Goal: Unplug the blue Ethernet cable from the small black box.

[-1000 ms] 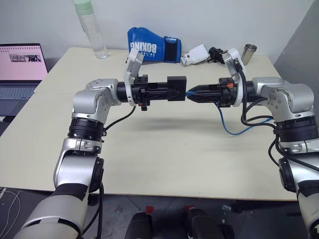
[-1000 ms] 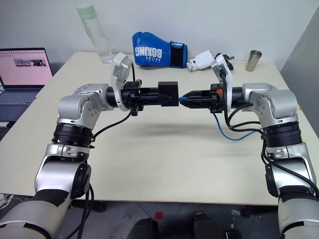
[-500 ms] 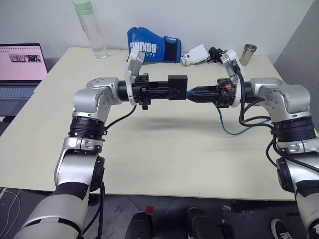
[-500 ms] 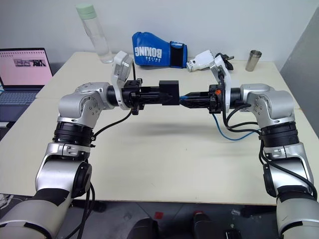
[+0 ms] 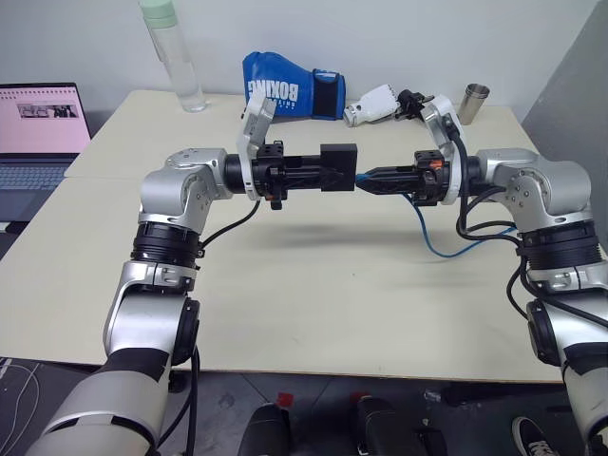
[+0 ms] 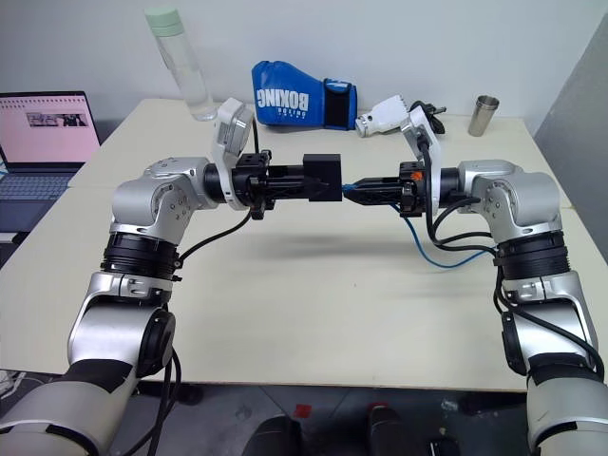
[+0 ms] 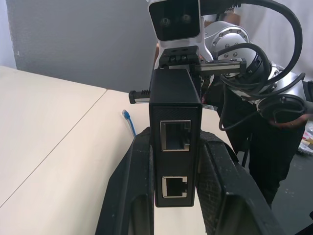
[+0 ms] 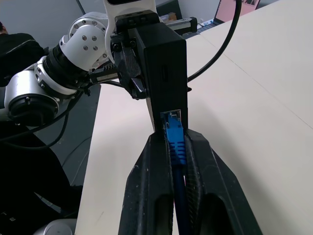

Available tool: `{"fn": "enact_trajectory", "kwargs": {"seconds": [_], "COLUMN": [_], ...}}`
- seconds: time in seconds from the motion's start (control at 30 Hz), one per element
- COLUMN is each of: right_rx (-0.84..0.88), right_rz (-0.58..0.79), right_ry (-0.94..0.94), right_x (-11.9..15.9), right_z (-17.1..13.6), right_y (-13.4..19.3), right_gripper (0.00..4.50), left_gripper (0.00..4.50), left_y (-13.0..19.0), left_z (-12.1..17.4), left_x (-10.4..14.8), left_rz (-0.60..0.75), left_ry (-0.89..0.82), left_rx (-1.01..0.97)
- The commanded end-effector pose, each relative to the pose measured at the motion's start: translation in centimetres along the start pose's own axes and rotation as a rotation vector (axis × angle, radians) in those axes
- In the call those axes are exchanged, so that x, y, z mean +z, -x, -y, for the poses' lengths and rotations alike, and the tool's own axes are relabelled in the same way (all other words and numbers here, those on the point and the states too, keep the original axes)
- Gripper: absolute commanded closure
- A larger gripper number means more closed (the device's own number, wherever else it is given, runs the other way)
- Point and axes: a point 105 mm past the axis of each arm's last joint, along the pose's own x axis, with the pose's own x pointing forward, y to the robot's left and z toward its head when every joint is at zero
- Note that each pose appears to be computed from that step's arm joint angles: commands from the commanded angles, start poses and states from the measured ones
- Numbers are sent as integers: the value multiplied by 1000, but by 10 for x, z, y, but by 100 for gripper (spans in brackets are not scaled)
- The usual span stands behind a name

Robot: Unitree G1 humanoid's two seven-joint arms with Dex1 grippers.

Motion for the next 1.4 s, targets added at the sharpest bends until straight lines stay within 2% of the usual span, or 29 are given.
{"fn": "enact_trajectory", "kwargs": {"seconds": [0.03, 0.23, 0.33, 0.4, 0.5, 0.6, 0.73, 0.83, 0.9, 1.0, 1.07, 1.1, 1.4], "right_rx": [-40, -150, -227, -298, -402, -632, -835, -916, -901, -898, -893, -887, -835], "right_rz": [8, -72, -64, -45, -74, -148, -195, -205, -232, -250, -245, -240, -210], "right_ry": [53, -11, -12, 10, 33, 67, 128, 127, 119, 110, 98, 90, 106], "right_x": [13, -18, -24, -28, -52, -83, -102, -115, -132, -142, -144, -144, -126], "right_z": [2, 14, 22, 31, 42, 63, 74, 75, 66, 59, 56, 54, 46], "right_y": [17, 60, 70, 70, 65, 69, 75, 75, 63, 58, 56, 55, 51], "right_gripper": [446, 446, 446, 446, 446, 446, 446, 446, 446, 446, 376, 369, 152], "left_gripper": [372, 372, 372, 372, 372, 372, 372, 372, 372, 372, 372, 372, 372], "left_y": [0, 10, 13, 15, 15, 15, 15, 15, 15, 15, 15, 15, 15], "left_z": [5, 3, 3, 3, 2, 2, 3, 4, 4, 4, 4, 4, 5], "left_x": [14, 10, 8, 7, 8, 7, 3, 2, 2, 2, 3, 3, 2], "left_rz": [3, -14, -20, -20, -13, -6, 1, 4, 6, 7, 9, 10, 14], "left_ry": [-64, -68, -63, -62, -61, -58, -46, -41, -39, -38, -39, -39, -36], "left_rx": [-15, 22, 31, 38, 47, 58, 67, 72, 76, 79, 80, 81, 83]}}
